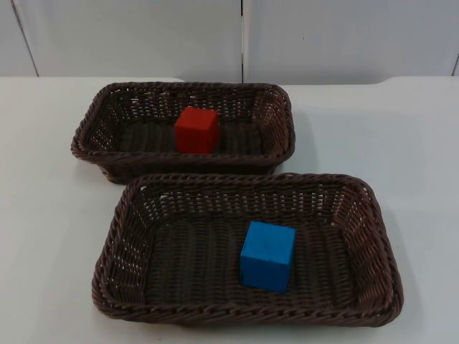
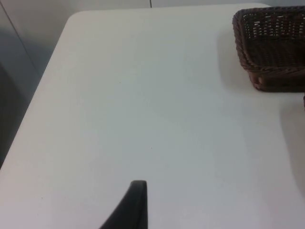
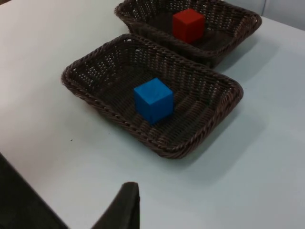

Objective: Pick up one cube with the left hand and place it into the upper basket. Pick up one cube with the right hand and place it into the lower basket.

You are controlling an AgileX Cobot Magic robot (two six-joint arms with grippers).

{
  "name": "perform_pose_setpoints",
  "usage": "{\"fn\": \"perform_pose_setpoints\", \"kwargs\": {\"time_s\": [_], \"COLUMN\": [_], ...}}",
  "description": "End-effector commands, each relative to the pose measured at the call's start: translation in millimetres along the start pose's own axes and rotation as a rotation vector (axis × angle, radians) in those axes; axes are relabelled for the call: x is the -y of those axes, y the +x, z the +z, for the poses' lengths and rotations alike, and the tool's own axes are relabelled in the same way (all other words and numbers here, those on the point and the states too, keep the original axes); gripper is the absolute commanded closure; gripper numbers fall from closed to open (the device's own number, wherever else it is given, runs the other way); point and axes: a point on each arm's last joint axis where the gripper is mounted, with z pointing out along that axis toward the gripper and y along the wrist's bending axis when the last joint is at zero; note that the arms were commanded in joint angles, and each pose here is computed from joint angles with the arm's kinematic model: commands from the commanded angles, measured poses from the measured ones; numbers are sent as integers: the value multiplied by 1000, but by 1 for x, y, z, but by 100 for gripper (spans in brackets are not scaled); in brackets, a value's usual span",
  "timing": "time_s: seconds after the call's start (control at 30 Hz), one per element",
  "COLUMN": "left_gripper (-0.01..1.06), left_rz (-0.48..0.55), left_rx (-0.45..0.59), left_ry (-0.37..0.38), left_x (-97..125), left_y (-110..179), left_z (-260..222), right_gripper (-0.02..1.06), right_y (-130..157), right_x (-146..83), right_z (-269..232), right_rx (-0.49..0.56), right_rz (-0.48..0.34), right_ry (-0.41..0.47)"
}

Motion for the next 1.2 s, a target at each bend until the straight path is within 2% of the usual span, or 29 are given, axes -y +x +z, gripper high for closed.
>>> {"fn": "perform_pose_setpoints", "kwargs": {"time_s": [0.0,0.33,0.57,0.87,1.17], "left_gripper": [6,6,6,6,6], "left_rz": [-5,-5,-5,-5,-5], "left_rx": [10,10,10,10,10], "left_ry": [-11,-11,-11,-11,-11], "left_x": [0,0,0,0,0], "left_y": [0,0,0,0,0], "left_z": [0,0,0,0,0], "right_gripper": [-1,-1,-1,-1,-1], "right_y": [2,3,3,3,3], "right_x": [0,-2,-3,-5,-6], "right_z": [1,0,0,-1,-1], "right_rx": [-6,-9,-11,-13,-14], "right_rz": [13,117,161,251,297], "right_ry": [27,231,318,495,585]}}
